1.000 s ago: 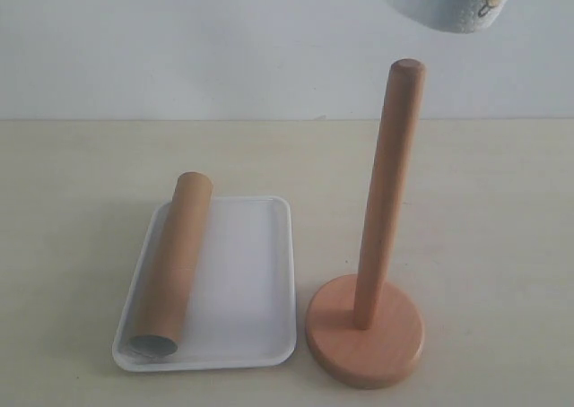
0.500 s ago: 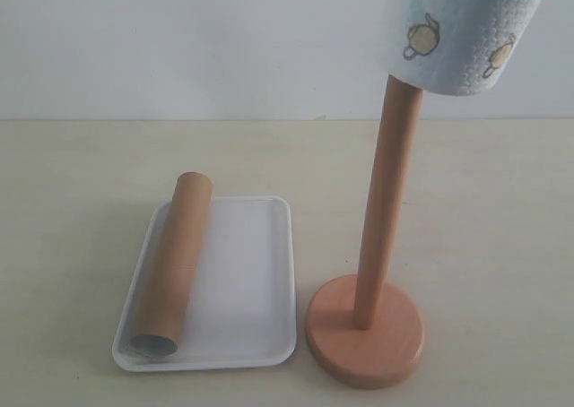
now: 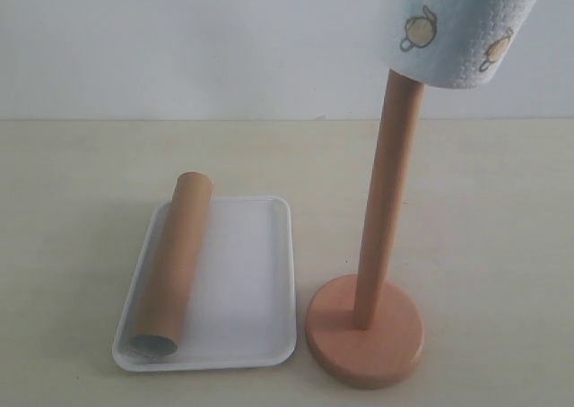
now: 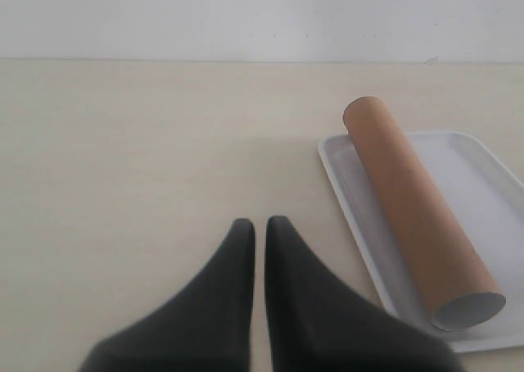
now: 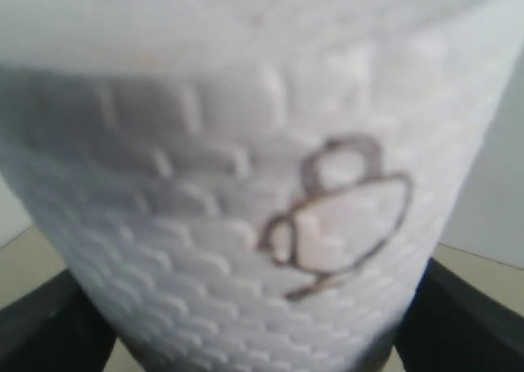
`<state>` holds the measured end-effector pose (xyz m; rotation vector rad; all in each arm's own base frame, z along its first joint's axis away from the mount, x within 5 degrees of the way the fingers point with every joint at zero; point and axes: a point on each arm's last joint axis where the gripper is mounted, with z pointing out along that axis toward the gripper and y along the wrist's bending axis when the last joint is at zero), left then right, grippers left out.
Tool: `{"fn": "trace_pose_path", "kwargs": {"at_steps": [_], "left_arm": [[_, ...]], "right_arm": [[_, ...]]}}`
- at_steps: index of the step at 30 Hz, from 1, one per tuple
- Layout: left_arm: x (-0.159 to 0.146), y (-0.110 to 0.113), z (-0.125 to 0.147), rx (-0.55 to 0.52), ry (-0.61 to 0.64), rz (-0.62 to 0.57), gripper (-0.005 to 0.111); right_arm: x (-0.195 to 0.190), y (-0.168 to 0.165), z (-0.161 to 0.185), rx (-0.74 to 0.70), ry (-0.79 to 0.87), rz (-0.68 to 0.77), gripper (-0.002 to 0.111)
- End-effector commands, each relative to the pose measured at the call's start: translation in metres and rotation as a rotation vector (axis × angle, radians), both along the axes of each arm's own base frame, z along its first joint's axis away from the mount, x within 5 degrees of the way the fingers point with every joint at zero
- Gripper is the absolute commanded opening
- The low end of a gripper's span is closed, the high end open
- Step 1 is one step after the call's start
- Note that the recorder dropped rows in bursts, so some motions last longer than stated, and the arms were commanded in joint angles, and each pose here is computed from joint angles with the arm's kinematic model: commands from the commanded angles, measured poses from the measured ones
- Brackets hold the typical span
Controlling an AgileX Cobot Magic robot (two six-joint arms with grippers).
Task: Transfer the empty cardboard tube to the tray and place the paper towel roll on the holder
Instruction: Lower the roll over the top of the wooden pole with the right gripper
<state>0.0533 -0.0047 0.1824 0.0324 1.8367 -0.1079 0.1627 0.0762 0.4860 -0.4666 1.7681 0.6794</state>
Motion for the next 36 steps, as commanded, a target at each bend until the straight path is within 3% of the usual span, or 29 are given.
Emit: {"fn": "trace_pose_path", "kwargs": {"at_steps": [1, 36], "left_arm": [[0.000, 0.000, -0.001, 0.002, 0.001, 0.003, 0.004], [0.000, 0.000, -0.001, 0.002, 0.001, 0.003, 0.004]], "right_arm": [[-0.002, 0.000, 0.012, 0.078, -0.054, -0.017, 0.000], [0.023, 0.004, -0.057, 0.048, 0.011, -0.019, 0.000]]}}
